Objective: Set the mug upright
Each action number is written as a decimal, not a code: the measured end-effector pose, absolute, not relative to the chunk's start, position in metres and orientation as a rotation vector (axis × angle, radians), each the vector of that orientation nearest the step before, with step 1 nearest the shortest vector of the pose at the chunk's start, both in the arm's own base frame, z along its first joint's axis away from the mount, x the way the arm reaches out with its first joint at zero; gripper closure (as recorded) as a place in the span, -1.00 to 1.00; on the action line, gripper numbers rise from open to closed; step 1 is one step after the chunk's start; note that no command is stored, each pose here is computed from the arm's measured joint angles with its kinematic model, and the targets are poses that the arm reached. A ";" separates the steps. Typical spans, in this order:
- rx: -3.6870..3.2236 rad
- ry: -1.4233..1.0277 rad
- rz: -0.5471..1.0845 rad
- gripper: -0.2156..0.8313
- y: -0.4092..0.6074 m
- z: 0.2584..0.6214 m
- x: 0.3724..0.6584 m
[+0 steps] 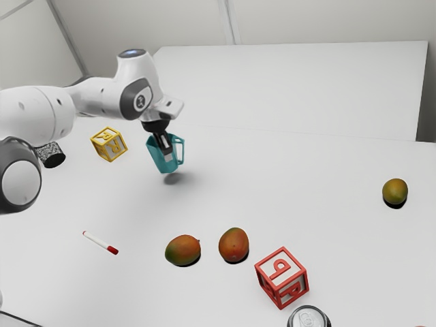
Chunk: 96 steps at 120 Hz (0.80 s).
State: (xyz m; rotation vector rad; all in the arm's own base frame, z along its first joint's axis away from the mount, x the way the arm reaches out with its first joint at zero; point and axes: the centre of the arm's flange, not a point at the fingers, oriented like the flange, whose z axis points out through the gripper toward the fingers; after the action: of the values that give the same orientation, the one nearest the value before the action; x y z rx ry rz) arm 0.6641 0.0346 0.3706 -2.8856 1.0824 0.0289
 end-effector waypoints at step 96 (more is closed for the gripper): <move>-2.963 0.645 -0.322 -0.51 -0.044 0.672 0.579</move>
State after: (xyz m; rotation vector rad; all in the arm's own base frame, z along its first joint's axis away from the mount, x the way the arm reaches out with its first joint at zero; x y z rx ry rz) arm 0.5794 -0.0438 0.6721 -2.9630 0.6451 -0.3224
